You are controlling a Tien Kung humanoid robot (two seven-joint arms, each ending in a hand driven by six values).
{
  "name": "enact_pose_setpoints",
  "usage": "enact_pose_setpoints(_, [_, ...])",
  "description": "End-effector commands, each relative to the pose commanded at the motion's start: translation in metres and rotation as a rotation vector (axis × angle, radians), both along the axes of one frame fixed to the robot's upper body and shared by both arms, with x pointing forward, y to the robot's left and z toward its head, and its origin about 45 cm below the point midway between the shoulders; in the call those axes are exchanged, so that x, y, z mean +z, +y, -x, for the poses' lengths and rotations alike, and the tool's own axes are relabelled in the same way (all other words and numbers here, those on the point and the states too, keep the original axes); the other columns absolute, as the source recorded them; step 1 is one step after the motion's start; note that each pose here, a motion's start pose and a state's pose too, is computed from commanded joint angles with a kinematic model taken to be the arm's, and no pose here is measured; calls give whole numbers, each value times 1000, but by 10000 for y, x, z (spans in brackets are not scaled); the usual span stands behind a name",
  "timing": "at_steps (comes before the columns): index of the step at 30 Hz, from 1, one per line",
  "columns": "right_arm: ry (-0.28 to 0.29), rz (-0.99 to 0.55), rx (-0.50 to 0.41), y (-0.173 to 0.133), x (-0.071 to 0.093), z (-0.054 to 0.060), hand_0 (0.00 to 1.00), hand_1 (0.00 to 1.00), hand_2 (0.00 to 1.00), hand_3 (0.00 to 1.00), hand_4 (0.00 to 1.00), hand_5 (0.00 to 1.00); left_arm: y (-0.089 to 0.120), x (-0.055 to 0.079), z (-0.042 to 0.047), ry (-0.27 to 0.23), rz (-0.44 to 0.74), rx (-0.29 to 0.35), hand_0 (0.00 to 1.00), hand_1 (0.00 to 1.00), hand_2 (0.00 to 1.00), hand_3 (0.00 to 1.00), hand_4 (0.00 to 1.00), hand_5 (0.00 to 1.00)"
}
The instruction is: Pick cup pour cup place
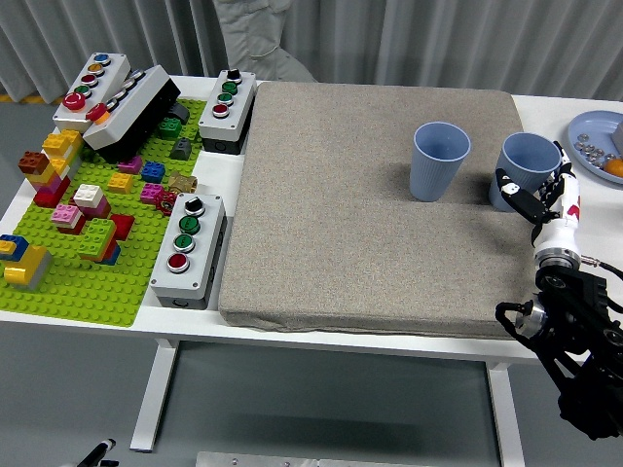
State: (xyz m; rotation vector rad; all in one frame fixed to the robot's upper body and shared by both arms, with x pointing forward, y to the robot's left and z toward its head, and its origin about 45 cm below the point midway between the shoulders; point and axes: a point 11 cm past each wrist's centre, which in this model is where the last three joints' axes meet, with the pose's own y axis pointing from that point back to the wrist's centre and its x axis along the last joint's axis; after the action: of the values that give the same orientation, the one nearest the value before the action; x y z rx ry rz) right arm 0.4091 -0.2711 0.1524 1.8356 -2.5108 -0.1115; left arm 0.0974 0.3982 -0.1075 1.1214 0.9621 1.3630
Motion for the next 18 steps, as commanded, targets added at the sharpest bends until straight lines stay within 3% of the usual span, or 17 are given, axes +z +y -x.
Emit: enact_pose_setpoints(18, [5, -5, -4, -15, -21, -11, 939, 889, 998, 958, 834, 190, -6, 1, -15, -3, 1, -2, 838, 798, 881, 793, 635, 988])
